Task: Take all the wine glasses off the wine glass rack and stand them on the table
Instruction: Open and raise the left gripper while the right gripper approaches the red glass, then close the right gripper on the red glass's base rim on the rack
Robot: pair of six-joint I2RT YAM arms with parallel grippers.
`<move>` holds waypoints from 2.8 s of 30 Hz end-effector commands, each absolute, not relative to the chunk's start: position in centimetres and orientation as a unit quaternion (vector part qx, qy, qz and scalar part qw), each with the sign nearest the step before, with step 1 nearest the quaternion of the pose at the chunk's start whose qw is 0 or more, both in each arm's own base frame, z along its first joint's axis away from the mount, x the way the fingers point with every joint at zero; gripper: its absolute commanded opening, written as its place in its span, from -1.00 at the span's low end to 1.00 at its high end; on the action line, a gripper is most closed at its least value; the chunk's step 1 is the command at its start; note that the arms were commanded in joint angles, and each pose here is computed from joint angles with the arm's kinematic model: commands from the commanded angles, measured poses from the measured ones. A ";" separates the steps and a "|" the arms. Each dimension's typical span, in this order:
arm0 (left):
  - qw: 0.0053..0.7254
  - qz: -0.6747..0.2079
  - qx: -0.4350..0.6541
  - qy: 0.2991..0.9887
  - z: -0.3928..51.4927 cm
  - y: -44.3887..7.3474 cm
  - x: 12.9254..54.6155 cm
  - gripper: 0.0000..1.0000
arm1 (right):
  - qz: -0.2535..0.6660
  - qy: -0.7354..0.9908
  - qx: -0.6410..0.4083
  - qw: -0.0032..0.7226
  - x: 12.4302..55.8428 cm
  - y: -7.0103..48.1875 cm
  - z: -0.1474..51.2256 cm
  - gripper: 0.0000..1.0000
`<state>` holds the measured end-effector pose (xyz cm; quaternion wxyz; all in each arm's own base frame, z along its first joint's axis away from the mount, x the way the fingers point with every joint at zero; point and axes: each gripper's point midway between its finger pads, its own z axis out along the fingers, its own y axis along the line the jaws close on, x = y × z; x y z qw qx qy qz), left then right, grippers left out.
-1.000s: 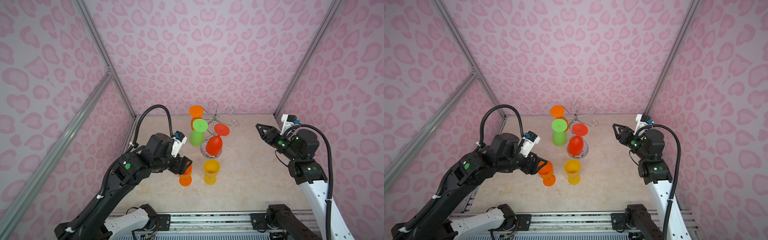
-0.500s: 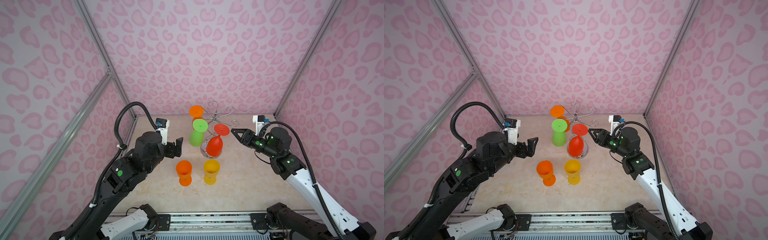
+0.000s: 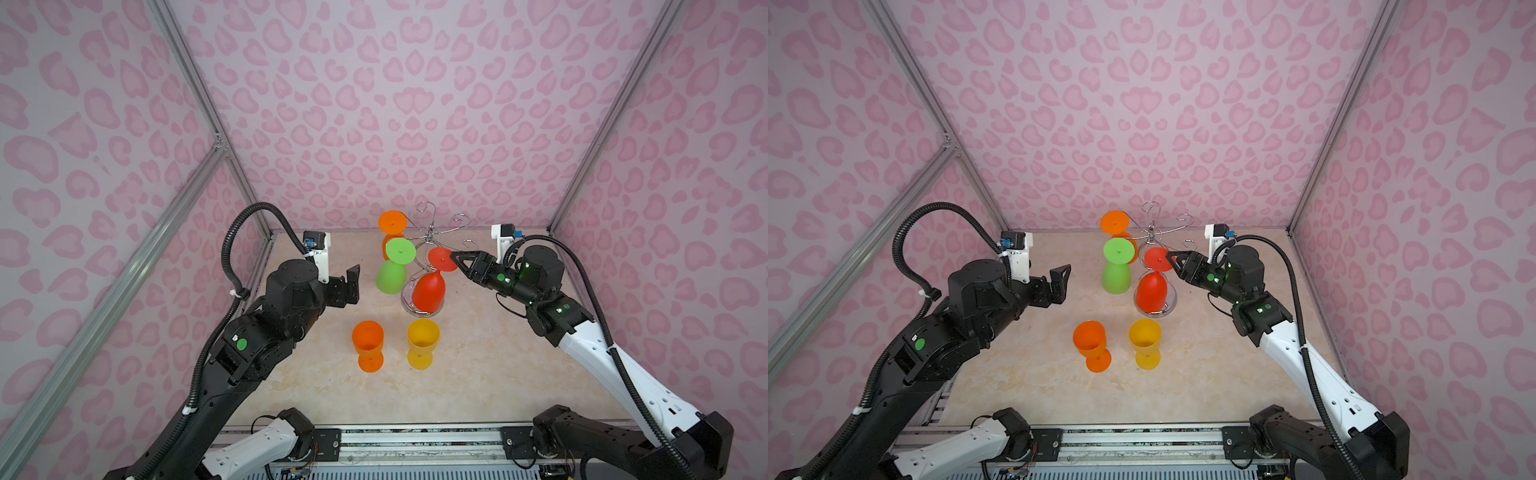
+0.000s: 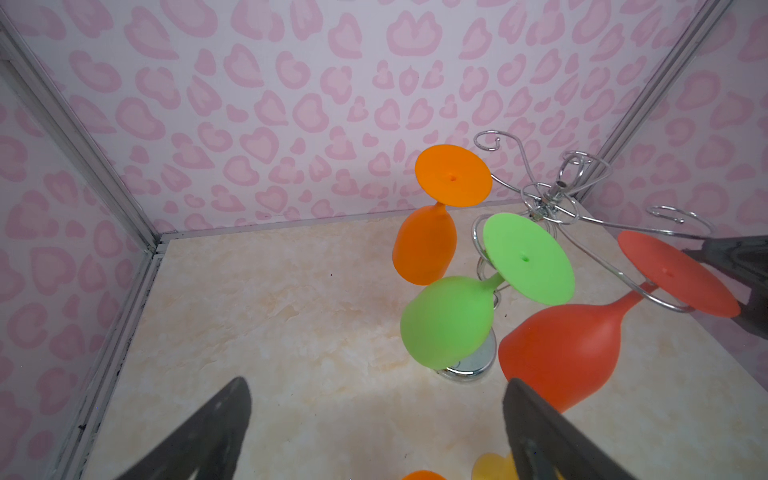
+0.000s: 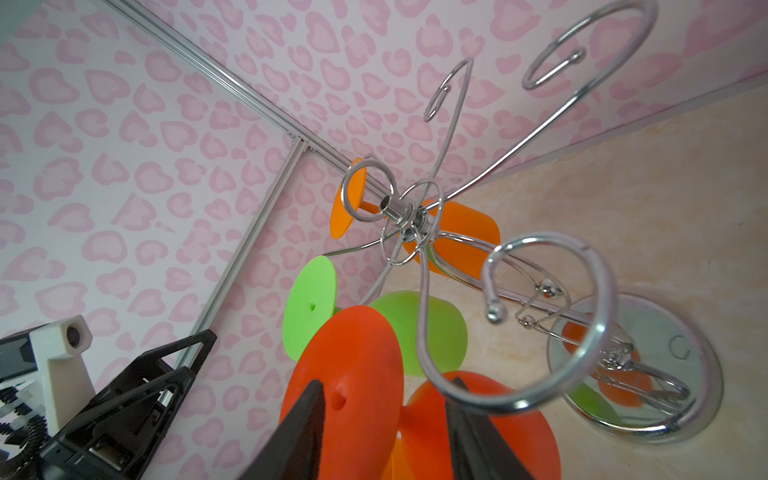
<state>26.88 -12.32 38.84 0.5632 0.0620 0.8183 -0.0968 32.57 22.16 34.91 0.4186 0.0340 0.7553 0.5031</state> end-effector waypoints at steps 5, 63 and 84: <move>0.561 -0.114 0.058 0.818 38.4 -12.8 27.4 0.92 | 0.511 0.748 0.025 0.423 32.8 22.8 35.4 -0.14; 0.550 -0.106 0.052 0.827 37.2 -11.8 27.8 0.92 | 0.644 0.663 0.070 0.376 31.5 20.4 39.1 -1.00; 0.543 -0.103 0.048 0.832 36.3 -11.5 27.9 0.92 | 0.645 0.676 0.063 0.350 31.3 23.7 38.1 -1.00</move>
